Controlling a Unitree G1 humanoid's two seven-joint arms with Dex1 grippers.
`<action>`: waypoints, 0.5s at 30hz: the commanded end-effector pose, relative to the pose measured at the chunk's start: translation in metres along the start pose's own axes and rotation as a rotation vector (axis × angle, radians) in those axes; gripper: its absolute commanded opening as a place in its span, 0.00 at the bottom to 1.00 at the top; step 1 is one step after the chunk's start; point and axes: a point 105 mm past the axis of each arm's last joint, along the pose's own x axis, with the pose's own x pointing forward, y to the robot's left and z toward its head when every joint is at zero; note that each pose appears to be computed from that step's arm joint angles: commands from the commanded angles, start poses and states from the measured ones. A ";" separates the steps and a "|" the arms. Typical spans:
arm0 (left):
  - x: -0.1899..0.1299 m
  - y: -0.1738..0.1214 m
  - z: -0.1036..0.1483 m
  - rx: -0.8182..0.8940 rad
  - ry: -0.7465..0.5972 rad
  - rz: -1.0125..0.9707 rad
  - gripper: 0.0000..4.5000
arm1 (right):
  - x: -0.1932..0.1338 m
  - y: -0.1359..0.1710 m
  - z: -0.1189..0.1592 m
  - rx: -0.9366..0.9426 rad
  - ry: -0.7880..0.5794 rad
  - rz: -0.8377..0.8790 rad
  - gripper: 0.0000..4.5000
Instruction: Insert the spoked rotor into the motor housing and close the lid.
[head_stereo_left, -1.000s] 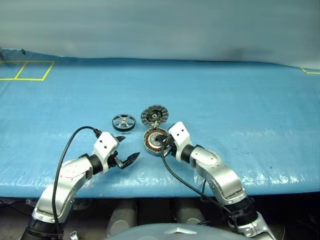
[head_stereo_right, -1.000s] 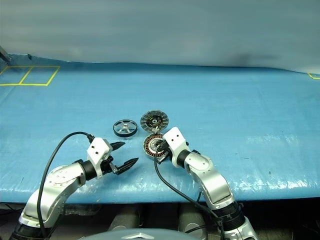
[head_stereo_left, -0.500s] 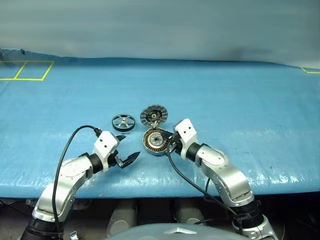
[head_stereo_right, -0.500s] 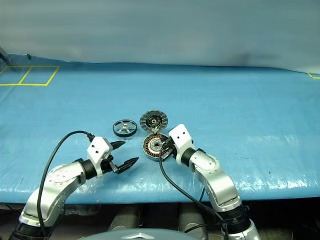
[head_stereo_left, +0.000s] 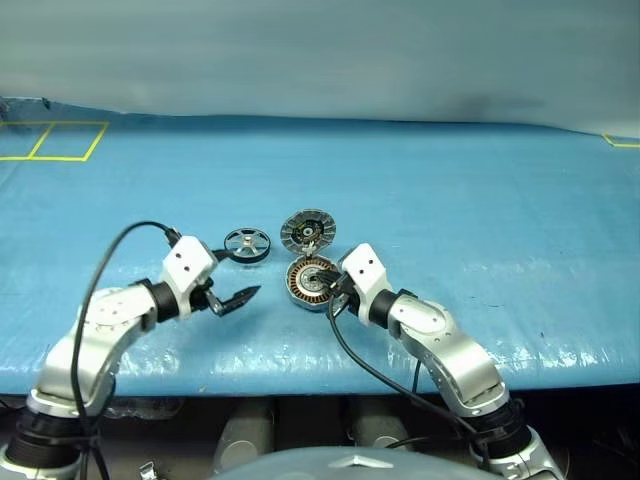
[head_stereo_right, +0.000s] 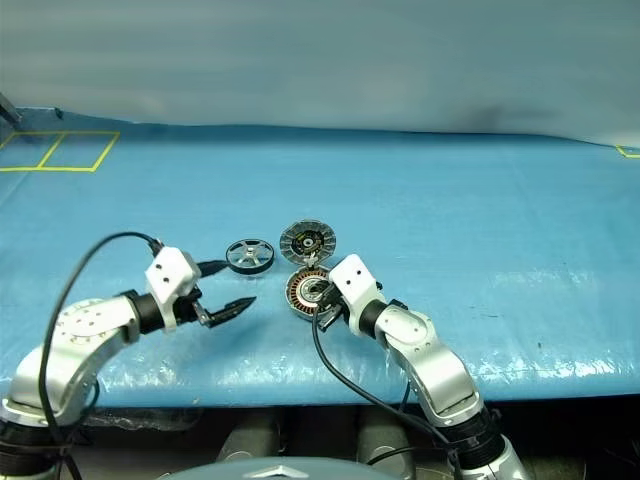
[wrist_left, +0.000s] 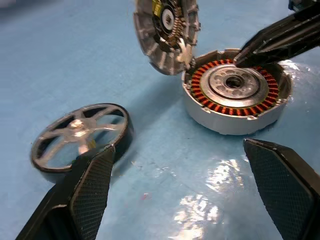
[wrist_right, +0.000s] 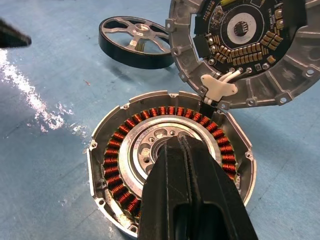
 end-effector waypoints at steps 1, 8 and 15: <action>-0.008 0.022 0.018 0.078 0.009 -0.019 0.91 | 0.000 0.004 0.016 -0.037 -0.057 0.014 0.00; 0.006 0.044 0.037 0.218 0.127 -0.174 0.72 | 0.005 0.009 0.016 -0.041 -0.059 0.025 0.00; 0.030 0.069 0.050 0.268 0.294 -0.272 0.99 | 0.009 0.013 0.017 -0.041 -0.068 0.039 0.00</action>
